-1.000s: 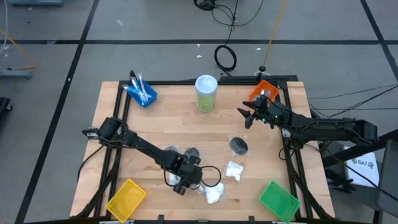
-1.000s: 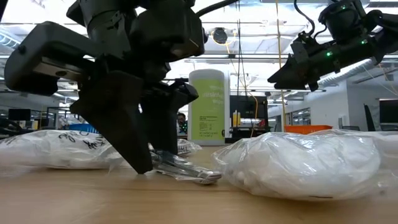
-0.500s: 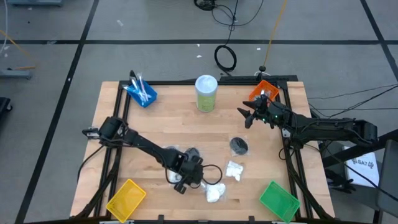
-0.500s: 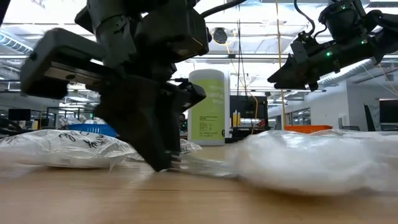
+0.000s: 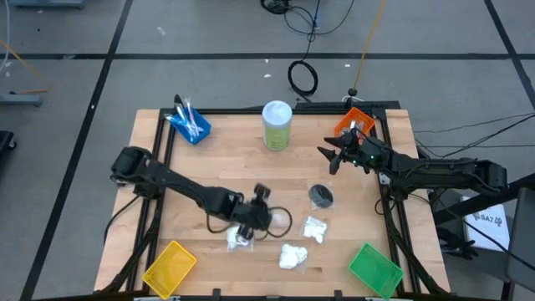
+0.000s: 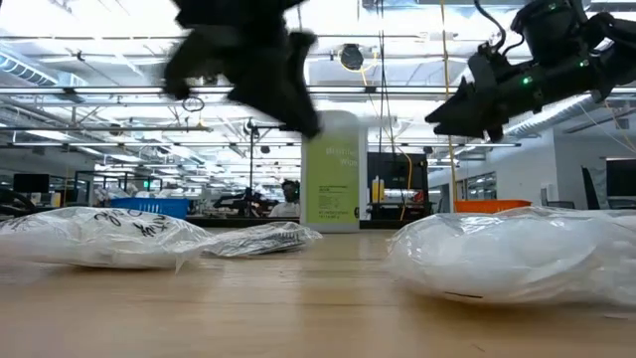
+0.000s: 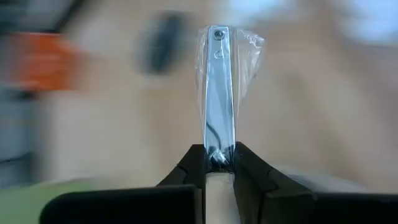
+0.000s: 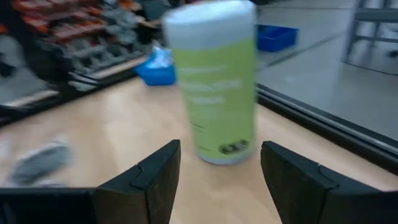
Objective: Pick & Place Travel size toiletries
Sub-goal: Put the nail cutter into the orange bin
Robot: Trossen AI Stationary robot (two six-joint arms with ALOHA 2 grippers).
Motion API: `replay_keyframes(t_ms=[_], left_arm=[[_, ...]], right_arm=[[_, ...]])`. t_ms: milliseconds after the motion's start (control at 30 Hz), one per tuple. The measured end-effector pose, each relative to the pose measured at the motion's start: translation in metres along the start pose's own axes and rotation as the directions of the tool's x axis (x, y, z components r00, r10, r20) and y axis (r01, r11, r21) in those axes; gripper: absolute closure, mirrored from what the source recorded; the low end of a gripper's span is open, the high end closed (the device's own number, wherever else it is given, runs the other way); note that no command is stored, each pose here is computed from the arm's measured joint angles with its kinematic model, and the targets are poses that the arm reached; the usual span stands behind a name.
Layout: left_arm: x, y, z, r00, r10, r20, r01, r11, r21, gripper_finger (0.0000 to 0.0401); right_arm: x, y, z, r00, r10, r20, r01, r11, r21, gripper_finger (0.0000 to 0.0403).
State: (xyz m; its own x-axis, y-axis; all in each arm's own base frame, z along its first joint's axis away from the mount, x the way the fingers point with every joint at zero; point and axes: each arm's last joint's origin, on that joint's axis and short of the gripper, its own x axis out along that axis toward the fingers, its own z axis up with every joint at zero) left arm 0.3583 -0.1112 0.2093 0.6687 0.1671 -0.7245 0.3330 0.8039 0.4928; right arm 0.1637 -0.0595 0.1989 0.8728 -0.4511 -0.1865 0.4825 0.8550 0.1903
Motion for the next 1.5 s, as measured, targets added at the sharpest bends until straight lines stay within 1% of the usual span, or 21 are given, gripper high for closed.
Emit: replay_keyframes(t_ms=[33, 100, 167, 233, 300, 433, 500, 633, 733, 867, 967, 1067, 1167, 1267, 1367, 1500], left_arm=[[-0.005, 0.008, 0.002, 0.996, 0.089, 0.007, -0.089, 0.996, -0.001, 0.0368], [-0.011, 0.022, 0.007, 0.967, 0.255, 0.019, -0.255, 0.967, -0.022, 0.0368], [-0.011, 0.034, 0.009, 0.93, 0.367, 0.015, -0.367, 0.93, -0.024, 0.0368], [-0.006, 0.045, 0.007, 0.898, 0.44, -0.009, -0.44, 0.898, -0.012, 0.0368], [0.001, 0.057, 0.005, 0.869, 0.494, -0.02, -0.495, 0.869, -0.028, 0.0368], [0.014, 0.08, -0.003, 0.831, 0.555, -0.041, -0.556, 0.828, -0.064, 0.0368], [0.017, 0.089, -0.007, 0.821, 0.568, -0.052, -0.57, 0.818, -0.07, 0.0368], [0.019, 0.098, -0.01, 0.831, 0.555, -0.029, -0.555, 0.826, -0.101, 0.0368], [0.019, 0.098, -0.008, 0.839, 0.545, -0.004, -0.543, 0.835, -0.087, 0.0368], [0.019, 0.097, -0.007, 0.859, 0.511, 0.037, -0.507, 0.858, -0.089, 0.0368], [0.019, 0.096, -0.007, 0.859, 0.511, 0.038, -0.506, 0.858, -0.09, 0.0368], [0.019, 0.096, -0.007, 0.861, 0.507, 0.039, -0.502, 0.86, -0.089, 0.0368], [0.019, 0.096, -0.007, 0.864, 0.503, 0.04, -0.498, 0.863, -0.088, 0.0368], [0.019, 0.096, -0.007, 0.864, 0.501, 0.038, -0.497, 0.863, -0.088, 0.0365], [0.019, 0.096, -0.007, 0.865, 0.501, 0.036, -0.496, 0.864, -0.087, 0.0358], [0.02, 0.095, -0.008, 0.868, 0.496, 0.03, -0.492, 0.866, -0.093, 0.0359]], right_arm=[[0.0, 0.002, 0.001, 1.0, 0.023, 0.011, -0.023, 1.0, 0.001, 0.0191], [-0.001, 0.006, 0.003, 0.997, 0.072, 0.026, -0.072, 0.997, 0.004, 0.0191], [-0.002, 0.011, 0.004, 0.991, 0.127, 0.034, -0.128, 0.992, 0.021, 0.0191], [-0.003, 0.016, 0.004, 0.983, 0.177, 0.039, -0.178, 0.984, 0.028, 0.0191], [-0.004, 0.022, 0.005, 0.975, 0.218, 0.054, -0.219, 0.975, 0.023, 0.0191], [-0.002, 0.033, 0.003, 0.958, 0.28, 0.063, -0.28, 0.96, -0.008, 0.0191], [0.001, 0.038, 0.001, 0.95, 0.304, 0.075, -0.303, 0.953, -0.022, 0.019], [0.009, 0.044, -0.002, 0.941, 0.322, 0.1, -0.321, 0.947, -0.028, 0.0188], [0.016, 0.045, -0.005, 0.939, 0.325, 0.111, -0.324, 0.946, -0.022, 0.0179], [0.025, 0.048, -0.008, 0.935, 0.331, 0.129, -0.332, 0.943, -0.011, 0.0161], [0.034, 0.052, -0.006, 0.937, 0.329, 0.118, -0.332, 0.943, 0.007, 0.0154], [0.043, 0.058, -0.003, 0.924, 0.369, 0.101, -0.371, 0.929, 0.002, 0.0158], [0.048, 0.064, -0.001, 0.909, 0.408, 0.087, -0.41, 0.912, 0.0, 0.0173], [0.05, 0.066, -0.003, 0.909, 0.411, 0.076, -0.412, 0.911, 0.001, 0.0199], [0.051, 0.066, -0.003, 0.909, 0.411, 0.075, -0.412, 0.911, 0.007, 0.0235], [0.05, 0.066, -0.001, 0.907, 0.412, 0.083, -0.415, 0.909, 0.022, 0.0294]])
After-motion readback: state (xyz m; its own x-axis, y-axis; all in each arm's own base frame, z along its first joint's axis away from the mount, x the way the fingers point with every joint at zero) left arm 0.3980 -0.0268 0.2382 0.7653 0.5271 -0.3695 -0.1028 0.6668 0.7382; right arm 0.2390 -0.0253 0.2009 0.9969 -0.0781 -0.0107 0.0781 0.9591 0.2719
